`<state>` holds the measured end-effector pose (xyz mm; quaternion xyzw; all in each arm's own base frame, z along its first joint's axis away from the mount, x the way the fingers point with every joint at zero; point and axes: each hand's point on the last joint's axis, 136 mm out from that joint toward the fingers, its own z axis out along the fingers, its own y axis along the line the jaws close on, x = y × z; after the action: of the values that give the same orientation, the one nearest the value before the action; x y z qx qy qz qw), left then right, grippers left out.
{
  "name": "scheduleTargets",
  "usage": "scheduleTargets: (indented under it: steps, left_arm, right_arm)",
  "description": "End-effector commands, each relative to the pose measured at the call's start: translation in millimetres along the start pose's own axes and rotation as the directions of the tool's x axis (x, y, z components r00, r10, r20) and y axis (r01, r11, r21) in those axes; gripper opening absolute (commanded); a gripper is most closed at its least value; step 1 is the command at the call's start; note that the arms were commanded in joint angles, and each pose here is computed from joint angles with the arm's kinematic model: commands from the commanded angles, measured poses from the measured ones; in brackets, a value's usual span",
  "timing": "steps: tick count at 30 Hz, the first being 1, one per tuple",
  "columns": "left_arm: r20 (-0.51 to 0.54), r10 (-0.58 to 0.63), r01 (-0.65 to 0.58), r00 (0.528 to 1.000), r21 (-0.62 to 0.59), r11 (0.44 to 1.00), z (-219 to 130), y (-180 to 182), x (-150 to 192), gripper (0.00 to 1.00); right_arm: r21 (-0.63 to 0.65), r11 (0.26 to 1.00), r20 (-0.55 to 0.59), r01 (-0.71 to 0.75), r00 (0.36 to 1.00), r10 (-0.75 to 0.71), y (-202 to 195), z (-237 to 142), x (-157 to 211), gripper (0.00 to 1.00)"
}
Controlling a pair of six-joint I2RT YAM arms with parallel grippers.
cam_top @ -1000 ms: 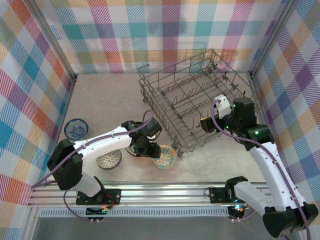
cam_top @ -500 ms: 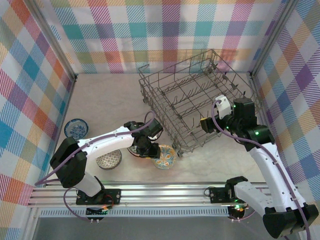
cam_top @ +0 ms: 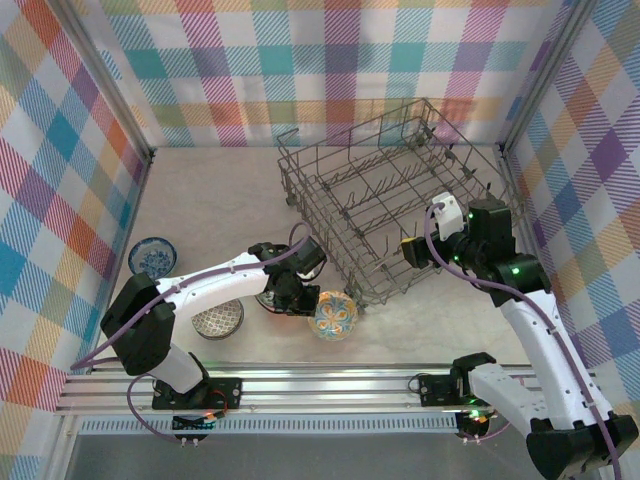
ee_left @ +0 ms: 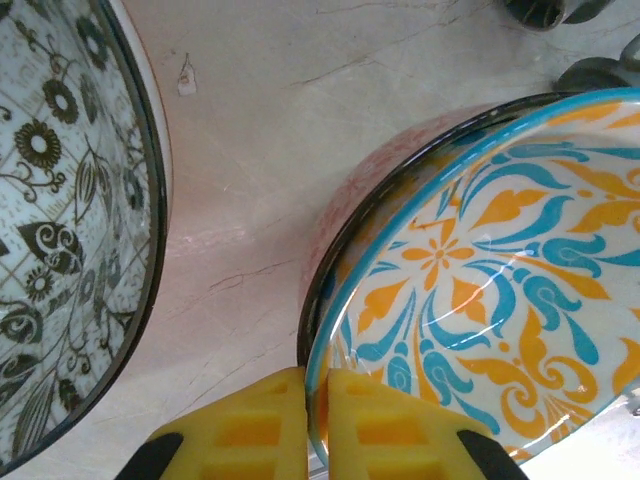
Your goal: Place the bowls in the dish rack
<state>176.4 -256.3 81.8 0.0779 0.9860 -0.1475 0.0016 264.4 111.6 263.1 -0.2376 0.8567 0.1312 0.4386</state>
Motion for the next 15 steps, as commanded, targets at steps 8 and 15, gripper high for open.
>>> scheduleTargets:
  steps: [8, 15]
  left_arm:
    - [0.041, -0.017, 0.017, 0.999, 0.013, 1.000, -15.2, -0.5, -7.5, 0.06]
    - [0.025, -0.057, 0.056, 0.998, 0.044, 0.997, -7.2, 0.2, -7.3, 0.12]
  right_arm:
    - [0.007, 1.000, 0.028, -0.011, 1.000, 0.011, 0.2, -5.5, -3.2, 0.89]
    - [0.002, 1.000, 0.031, -0.017, 0.999, 0.017, 0.6, -4.1, -3.8, 0.88]
